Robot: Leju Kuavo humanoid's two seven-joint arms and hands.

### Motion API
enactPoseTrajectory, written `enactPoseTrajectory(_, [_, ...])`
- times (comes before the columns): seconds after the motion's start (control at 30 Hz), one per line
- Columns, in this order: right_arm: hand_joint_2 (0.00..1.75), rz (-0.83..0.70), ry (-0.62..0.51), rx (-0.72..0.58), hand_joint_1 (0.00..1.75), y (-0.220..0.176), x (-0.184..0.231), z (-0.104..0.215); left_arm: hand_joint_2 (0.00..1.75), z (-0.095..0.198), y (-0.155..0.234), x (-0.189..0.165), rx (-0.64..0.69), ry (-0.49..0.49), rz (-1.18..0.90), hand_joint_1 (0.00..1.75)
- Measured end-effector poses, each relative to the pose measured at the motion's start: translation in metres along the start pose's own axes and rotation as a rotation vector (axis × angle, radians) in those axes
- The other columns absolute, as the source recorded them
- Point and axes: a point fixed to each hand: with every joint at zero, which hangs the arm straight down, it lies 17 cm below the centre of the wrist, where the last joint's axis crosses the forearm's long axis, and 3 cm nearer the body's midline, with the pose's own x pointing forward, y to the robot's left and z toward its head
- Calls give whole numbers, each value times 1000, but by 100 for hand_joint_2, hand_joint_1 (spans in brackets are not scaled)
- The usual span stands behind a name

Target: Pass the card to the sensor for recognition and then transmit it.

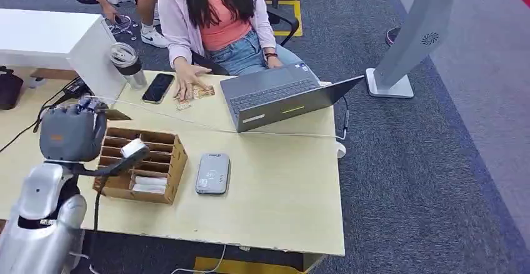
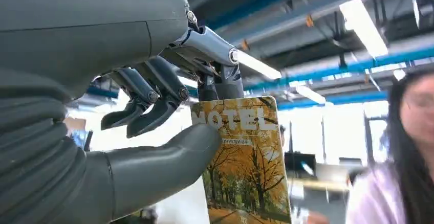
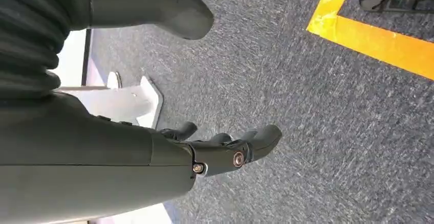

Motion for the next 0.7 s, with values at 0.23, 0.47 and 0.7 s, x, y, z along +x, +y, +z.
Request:
enactPoseTrajectory(0.23, [175, 3, -2, 2, 0, -1, 2, 0, 175, -27, 18, -13, 43, 11, -27, 175])
enactPoseTrajectory(0.47, [175, 11, -9, 2, 0, -2, 3, 0, 175, -36, 19, -19, 47, 13, -52, 175])
enactPoseTrajectory(0.7, [175, 18, -12, 1, 0, -3, 5, 0, 175, -69, 36, -31, 73, 19, -97, 175])
